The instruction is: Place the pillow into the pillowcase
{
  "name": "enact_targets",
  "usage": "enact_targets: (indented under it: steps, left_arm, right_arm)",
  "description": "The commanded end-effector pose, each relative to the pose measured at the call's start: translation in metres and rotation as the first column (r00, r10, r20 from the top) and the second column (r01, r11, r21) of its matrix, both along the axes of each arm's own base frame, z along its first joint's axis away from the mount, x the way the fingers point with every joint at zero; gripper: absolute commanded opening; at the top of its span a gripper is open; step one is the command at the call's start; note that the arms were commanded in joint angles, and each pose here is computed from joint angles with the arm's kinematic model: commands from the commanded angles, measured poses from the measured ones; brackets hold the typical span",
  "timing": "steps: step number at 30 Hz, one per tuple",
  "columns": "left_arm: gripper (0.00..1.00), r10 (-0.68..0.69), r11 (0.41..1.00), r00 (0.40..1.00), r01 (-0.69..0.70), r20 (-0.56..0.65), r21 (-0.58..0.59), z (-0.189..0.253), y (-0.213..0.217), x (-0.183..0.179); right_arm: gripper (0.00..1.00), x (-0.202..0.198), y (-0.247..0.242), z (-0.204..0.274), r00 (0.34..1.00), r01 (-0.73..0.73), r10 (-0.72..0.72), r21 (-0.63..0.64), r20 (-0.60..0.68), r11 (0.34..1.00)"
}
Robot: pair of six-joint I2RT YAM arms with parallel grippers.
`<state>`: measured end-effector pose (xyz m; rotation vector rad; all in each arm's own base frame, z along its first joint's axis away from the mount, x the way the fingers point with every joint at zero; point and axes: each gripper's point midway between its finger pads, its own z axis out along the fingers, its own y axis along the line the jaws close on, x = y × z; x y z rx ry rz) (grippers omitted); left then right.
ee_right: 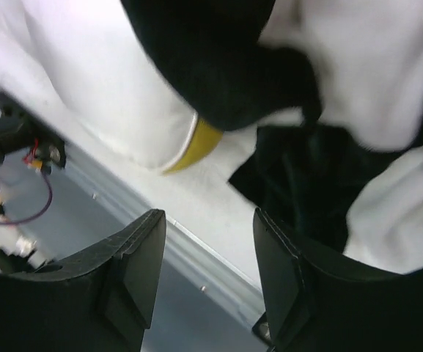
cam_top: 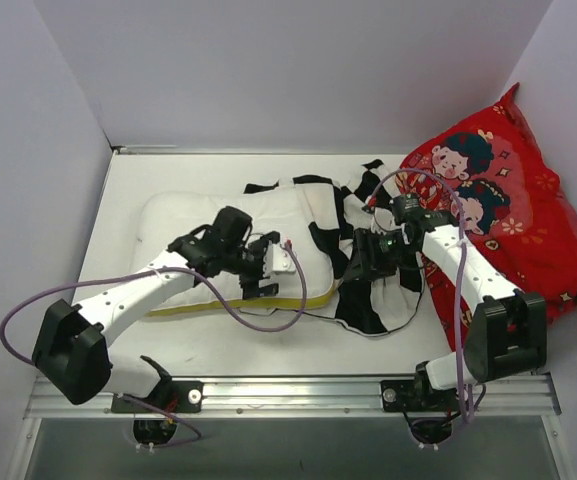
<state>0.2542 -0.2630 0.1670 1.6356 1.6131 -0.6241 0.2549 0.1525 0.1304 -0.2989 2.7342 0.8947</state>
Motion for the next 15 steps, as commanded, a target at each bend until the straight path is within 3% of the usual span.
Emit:
enact_targets:
  steps: [1, 2, 4, 8, 10, 11, 12, 13, 15]
  left_arm:
    - [0.91, -0.083, 0.977, 0.99, 0.059, 0.112, 0.207, -0.045, 0.012, -0.012]
    - [0.97, -0.124, 0.972, 0.98, 0.09, 0.153, 0.216, -0.049, -0.001, -0.019]
    - [0.97, -0.121, 0.955, 0.971, 0.057, 0.206, 0.289, -0.075, 0.004, -0.017]
    - [0.96, -0.101, 0.948, 0.948, 0.0, 0.301, 0.317, -0.093, -0.012, 0.001]
    - [0.72, -0.072, 0.946, 0.974, -0.002, 0.215, 0.325, -0.103, -0.017, 0.002]
    - [0.58, -0.065, 0.951, 0.986, 0.015, 0.152, 0.309, -0.088, -0.024, 0.002]
    - [0.3, -0.022, 0.963, 0.998, 0.005, 0.06, 0.271, -0.083, -0.02, 0.004]
    - [0.2, -0.07, 0.981, 0.995, 0.081, -0.066, 0.178, -0.073, -0.031, -0.013]
    - [0.0, -0.046, 0.993, 0.985, 0.064, -0.166, 0.102, -0.049, -0.035, -0.014]
  right_arm:
    - [0.51, -0.04, 0.011, -0.011, 0.994, 0.01, -0.001, 0.077, -0.111, 0.997]
    - [0.51, -0.04, 0.009, -0.014, 0.994, 0.019, -0.011, 0.075, -0.107, 0.997]
    - [0.52, -0.051, 0.007, -0.024, 0.989, 0.035, -0.025, 0.068, -0.143, 0.997]
    - [0.52, -0.05, 0.003, -0.032, 0.99, 0.083, -0.076, 0.047, -0.12, 0.995]
    - [0.52, -0.049, 0.001, -0.03, 0.991, 0.094, -0.09, 0.04, -0.094, 0.995]
    - [0.52, -0.049, -0.002, -0.032, 0.991, 0.102, -0.099, 0.028, -0.088, 0.994]
    - [0.52, -0.046, -0.005, -0.031, 0.992, 0.108, -0.108, 0.009, -0.063, 0.994]
    - [0.51, -0.045, -0.007, -0.032, 0.993, 0.109, -0.109, -0.001, -0.05, 0.994]
    - [0.51, -0.04, -0.011, -0.031, 0.991, 0.134, -0.134, -0.005, -0.029, 0.991]
